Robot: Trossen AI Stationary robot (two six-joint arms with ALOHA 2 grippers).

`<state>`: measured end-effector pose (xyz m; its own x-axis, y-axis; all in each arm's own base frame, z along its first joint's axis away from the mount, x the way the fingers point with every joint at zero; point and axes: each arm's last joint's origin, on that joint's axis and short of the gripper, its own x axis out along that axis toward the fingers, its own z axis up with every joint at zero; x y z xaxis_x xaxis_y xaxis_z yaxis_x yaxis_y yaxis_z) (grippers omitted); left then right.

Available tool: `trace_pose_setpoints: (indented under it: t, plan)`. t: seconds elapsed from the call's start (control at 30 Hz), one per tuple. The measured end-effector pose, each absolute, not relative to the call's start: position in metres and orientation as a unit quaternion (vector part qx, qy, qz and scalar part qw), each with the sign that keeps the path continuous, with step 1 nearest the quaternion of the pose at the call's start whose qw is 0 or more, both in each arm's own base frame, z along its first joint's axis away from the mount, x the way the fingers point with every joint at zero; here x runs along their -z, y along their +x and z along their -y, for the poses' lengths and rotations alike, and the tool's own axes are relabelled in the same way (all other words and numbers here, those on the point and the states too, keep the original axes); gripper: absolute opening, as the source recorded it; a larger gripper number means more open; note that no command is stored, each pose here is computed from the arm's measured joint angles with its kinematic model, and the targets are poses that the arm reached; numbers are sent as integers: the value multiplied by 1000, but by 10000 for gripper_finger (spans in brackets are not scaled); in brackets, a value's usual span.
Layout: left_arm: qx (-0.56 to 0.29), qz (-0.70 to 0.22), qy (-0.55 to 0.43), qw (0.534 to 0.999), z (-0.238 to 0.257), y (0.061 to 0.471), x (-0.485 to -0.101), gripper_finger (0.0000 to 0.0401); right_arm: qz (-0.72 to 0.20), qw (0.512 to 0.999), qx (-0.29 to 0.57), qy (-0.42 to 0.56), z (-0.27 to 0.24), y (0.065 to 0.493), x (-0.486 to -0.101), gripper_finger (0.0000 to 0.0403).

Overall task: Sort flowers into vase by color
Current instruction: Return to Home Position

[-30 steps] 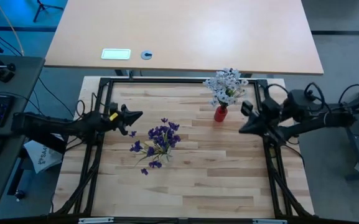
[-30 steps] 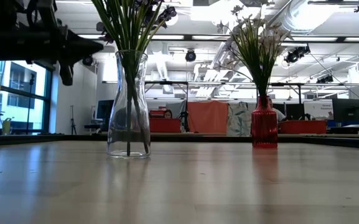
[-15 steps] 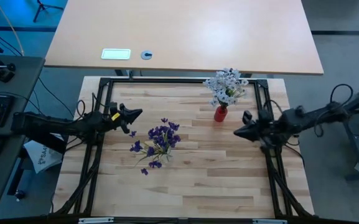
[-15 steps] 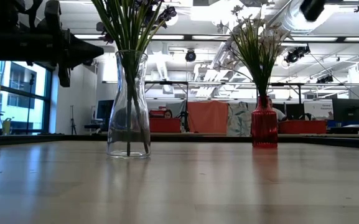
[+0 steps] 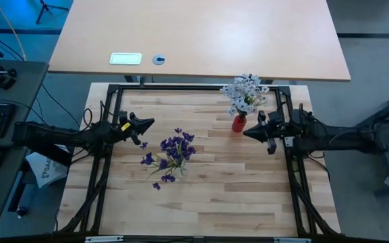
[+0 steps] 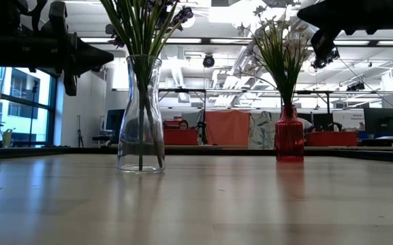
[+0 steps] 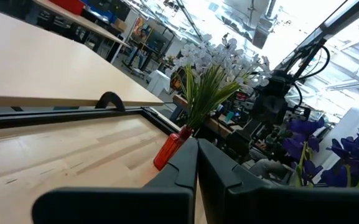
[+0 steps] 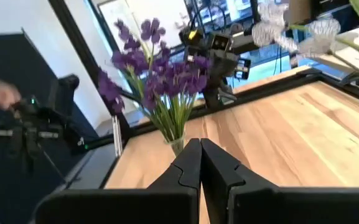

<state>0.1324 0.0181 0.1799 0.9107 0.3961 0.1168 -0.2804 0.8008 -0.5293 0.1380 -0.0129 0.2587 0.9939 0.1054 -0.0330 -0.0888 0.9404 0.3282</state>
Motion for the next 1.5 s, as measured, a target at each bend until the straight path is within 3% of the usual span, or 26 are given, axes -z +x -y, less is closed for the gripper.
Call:
trace_pose_setpoints:
  t: [0.27, 0.53, 0.87, 1.2, 1.5]
  plan:
    - [-180, 109, -259, 943, -18, 133, -179, 0, -45, 981, -70, 173, 10, 127, -251, 0]
    - [-180, 109, -259, 943, -18, 132, -179, 0, 33, 977, -81, 197, 2, 122, -211, 0]
    - [-173, 133, -262, 940, -18, 123, -186, 0, 22, 975, -75, 207, 2, 116, -176, 0]
    - [-170, 143, -263, 939, -17, 115, -188, 0, 23, 982, -61, 176, 1, 116, -175, 0]
    - [-169, 148, -264, 938, -16, 104, -188, 0, -48, 976, -43, 206, 1, 116, -161, 0]
